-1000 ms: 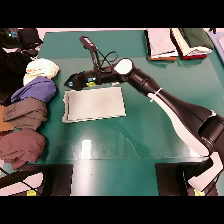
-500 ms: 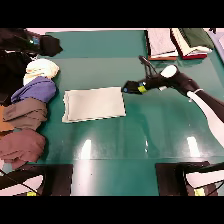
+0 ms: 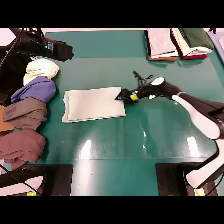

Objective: Fold the shirts.

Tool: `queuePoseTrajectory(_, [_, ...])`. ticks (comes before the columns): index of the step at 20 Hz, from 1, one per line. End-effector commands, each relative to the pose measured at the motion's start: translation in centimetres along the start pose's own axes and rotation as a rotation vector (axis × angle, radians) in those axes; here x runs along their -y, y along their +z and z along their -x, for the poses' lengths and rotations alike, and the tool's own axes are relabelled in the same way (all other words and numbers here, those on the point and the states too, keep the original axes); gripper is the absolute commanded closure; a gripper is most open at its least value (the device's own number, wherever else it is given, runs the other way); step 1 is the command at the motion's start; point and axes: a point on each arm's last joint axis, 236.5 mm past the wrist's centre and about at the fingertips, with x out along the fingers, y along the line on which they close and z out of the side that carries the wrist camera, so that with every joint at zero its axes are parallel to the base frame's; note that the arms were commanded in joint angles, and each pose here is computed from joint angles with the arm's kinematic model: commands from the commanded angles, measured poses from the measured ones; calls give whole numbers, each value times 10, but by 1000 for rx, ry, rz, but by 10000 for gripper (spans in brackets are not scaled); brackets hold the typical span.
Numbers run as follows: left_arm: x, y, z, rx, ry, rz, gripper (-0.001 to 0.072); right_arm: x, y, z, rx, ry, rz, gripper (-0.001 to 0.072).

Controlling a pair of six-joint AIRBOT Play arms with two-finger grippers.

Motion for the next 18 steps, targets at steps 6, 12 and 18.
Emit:
queuePoseTrajectory(6, [6,-3,-2,-13,-18,54,686,-42,37,-19,35,25,180,696])
queuePoseTrajectory(12, [45,-5,-7,-14,-73,-12,687,19,95,167,224,-280,229,696])
queuePoseTrajectory(18, [61,-4,-9,-6,-99,-23,686,139,61,387,580,-571,-53,696])
